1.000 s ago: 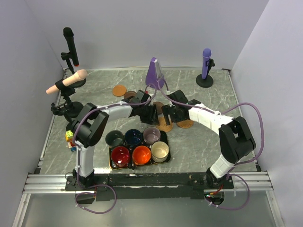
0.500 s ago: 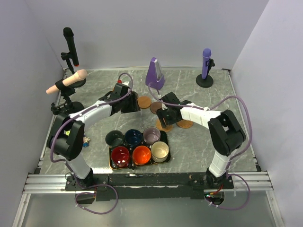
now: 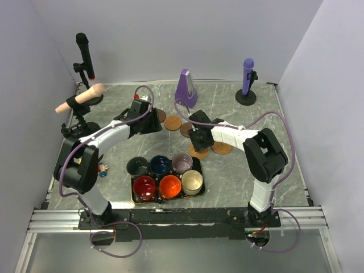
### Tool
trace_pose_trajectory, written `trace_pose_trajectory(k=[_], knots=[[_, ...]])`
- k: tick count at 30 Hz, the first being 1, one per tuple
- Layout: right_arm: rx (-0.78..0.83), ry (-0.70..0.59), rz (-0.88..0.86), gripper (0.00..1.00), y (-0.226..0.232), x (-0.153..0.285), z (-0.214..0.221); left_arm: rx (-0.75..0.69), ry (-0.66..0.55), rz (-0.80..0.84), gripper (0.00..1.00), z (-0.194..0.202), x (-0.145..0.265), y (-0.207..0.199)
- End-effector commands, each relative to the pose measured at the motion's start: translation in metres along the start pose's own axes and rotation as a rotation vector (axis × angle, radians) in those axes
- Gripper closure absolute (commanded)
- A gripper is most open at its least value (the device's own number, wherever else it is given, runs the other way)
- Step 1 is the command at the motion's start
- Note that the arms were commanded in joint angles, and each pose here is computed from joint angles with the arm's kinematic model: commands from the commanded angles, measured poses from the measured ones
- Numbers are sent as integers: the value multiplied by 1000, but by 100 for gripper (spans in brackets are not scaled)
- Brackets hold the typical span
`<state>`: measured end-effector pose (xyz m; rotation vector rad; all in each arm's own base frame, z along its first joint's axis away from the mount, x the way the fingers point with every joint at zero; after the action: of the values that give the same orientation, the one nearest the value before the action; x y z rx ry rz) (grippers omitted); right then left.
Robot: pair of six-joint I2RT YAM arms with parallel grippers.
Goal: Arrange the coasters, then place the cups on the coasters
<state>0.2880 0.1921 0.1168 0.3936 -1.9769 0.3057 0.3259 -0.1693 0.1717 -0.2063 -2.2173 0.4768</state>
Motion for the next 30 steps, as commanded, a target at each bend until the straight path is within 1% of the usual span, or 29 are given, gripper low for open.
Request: trace_pose_trajectory(k=[1,10,16,20,28,30], knots=[[-55,43,118,49,-15,2,3,6,-76,19,40,-13,15,-2],[-175,27,166,50,-50,1,-3,20,-74,12,40,-10,18,2],[-201,11,162,50,-64,-5,-12,27,-78,15,40,-9,20,2],[-195,-4,146,50,-65,-9,-23,35,-80,17,40,-8,22,2],[-191,-21,118,50,-63,-14,-30,41,-80,17,40,-7,23,2],[-193,-30,122,50,-63,-13,-32,42,-94,-9,39,-8,22,5]])
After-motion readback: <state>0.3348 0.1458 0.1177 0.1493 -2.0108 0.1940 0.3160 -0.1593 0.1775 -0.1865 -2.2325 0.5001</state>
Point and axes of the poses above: each gripper's point midway between its finger pads, its own x axis back along the fingers, its own y axis along the line the jaws close on, z = x × y, the point moved 10 cm from there along x, back along the fingers, and after that the axes turned 3 degrees about x, right-handed, at the moved point
